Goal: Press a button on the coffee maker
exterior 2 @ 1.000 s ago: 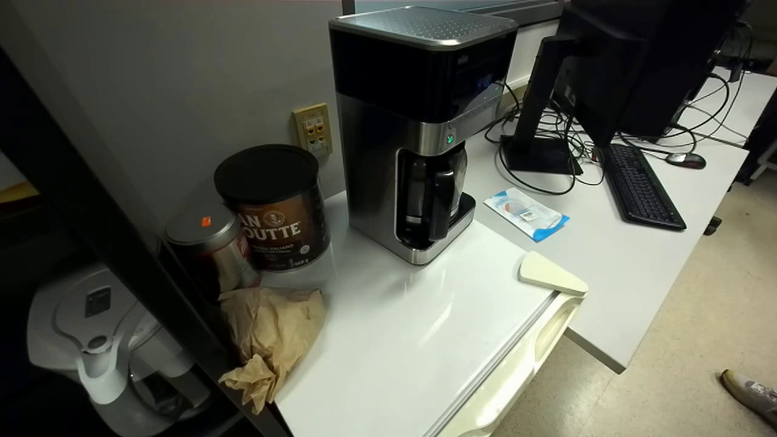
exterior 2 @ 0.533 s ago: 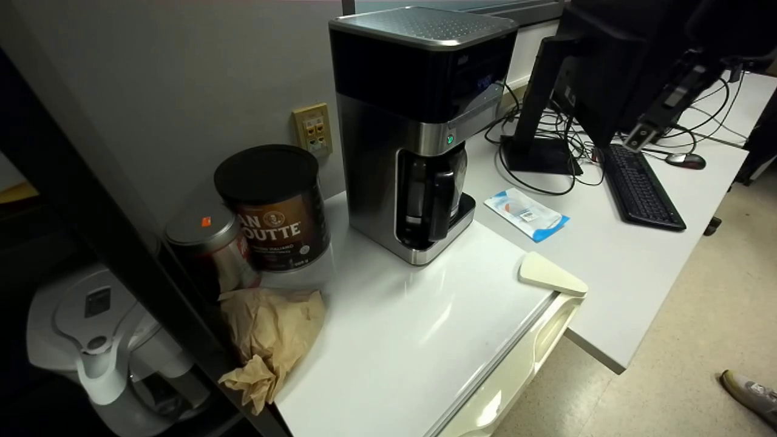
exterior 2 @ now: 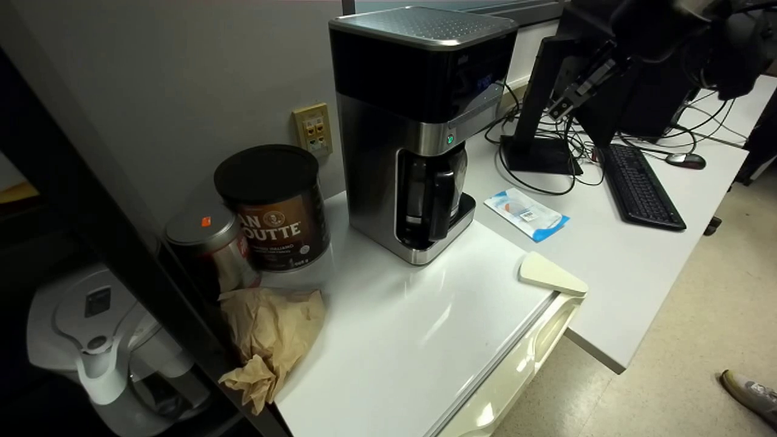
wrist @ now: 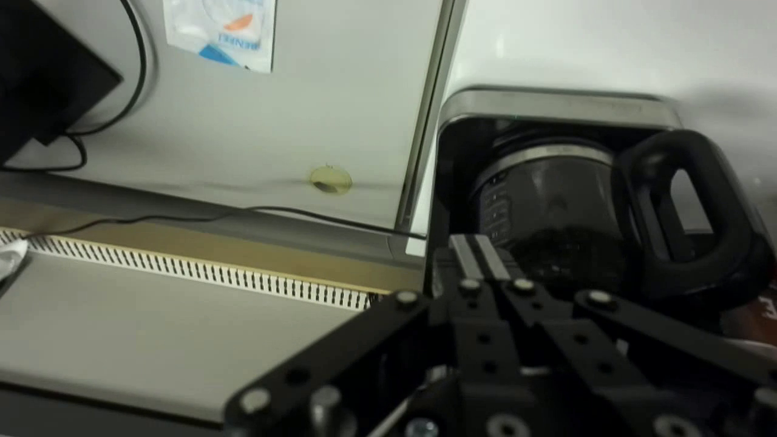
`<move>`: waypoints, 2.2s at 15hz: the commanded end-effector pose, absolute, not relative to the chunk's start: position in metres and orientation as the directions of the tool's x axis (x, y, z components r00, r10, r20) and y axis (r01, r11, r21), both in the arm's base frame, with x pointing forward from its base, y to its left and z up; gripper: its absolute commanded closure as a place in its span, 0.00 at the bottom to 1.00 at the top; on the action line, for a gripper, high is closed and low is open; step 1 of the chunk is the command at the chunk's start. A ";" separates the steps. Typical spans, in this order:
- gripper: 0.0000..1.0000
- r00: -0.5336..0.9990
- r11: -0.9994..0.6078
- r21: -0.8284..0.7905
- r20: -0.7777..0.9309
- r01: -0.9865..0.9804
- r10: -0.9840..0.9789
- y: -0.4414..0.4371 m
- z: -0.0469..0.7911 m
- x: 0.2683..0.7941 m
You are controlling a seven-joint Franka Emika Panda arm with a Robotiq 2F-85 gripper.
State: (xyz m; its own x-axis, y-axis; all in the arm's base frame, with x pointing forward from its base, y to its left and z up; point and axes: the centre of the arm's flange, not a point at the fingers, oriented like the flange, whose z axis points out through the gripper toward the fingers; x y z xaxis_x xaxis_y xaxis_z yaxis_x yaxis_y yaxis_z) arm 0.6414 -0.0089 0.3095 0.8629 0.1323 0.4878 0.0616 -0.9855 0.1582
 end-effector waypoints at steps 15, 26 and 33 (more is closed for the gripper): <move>1.00 0.769 -0.988 0.126 0.621 0.090 0.149 0.005 0.300 0.698; 1.00 0.777 -0.988 0.111 0.609 0.111 0.156 0.004 0.299 0.688; 1.00 0.829 -0.981 0.128 0.525 0.149 0.194 0.009 0.284 0.623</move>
State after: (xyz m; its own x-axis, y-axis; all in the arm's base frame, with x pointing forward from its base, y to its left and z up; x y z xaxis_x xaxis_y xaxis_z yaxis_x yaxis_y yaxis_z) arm 0.6617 0.0089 0.2819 0.8167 0.1728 0.5506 0.1286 -0.9846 0.1181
